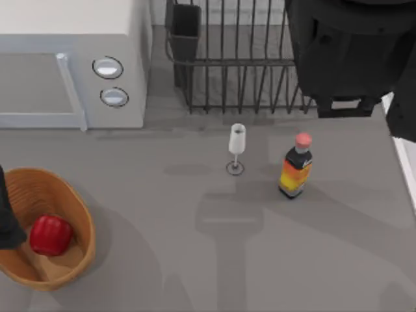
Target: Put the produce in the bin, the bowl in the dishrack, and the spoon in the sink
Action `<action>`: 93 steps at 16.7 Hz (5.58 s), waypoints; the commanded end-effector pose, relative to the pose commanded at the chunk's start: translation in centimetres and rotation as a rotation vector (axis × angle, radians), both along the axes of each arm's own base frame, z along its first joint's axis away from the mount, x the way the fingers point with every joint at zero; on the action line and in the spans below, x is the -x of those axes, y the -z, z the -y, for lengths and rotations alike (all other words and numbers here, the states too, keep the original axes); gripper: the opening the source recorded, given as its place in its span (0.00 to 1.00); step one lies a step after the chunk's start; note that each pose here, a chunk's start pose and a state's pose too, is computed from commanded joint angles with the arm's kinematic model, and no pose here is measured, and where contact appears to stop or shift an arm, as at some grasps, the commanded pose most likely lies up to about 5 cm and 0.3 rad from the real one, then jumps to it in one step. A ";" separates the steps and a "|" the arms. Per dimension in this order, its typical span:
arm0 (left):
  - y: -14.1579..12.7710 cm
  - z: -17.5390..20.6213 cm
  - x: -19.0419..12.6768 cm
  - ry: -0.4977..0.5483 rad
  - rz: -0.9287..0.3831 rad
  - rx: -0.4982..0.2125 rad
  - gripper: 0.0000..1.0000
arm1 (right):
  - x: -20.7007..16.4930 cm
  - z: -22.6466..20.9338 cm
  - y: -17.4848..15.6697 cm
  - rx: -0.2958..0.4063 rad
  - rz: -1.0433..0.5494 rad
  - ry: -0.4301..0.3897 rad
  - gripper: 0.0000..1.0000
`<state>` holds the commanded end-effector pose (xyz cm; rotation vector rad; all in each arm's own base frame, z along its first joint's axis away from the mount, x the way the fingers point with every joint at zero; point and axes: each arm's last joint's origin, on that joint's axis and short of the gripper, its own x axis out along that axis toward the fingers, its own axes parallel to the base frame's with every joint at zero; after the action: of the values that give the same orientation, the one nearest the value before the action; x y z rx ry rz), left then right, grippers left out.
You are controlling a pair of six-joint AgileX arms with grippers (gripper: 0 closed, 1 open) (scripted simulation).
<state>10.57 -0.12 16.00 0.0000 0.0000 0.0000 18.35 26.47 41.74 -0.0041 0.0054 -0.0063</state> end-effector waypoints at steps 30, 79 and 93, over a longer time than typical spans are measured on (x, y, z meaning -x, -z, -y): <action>0.0 0.0 0.0 0.000 0.000 0.000 1.00 | -19.9 0.2 19.8 -0.004 0.005 0.004 0.30; 0.0 0.0 0.0 0.000 0.000 0.000 1.00 | 7.8 26.6 25.7 -0.004 0.005 -0.006 1.00; 0.0 0.0 0.0 0.000 0.000 0.000 1.00 | 4.9 29.4 22.4 0.188 -0.776 0.083 1.00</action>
<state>10.57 -0.12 16.00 0.0000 0.0000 0.0000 13.49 -2.96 19.35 -0.1939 0.7812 -0.0874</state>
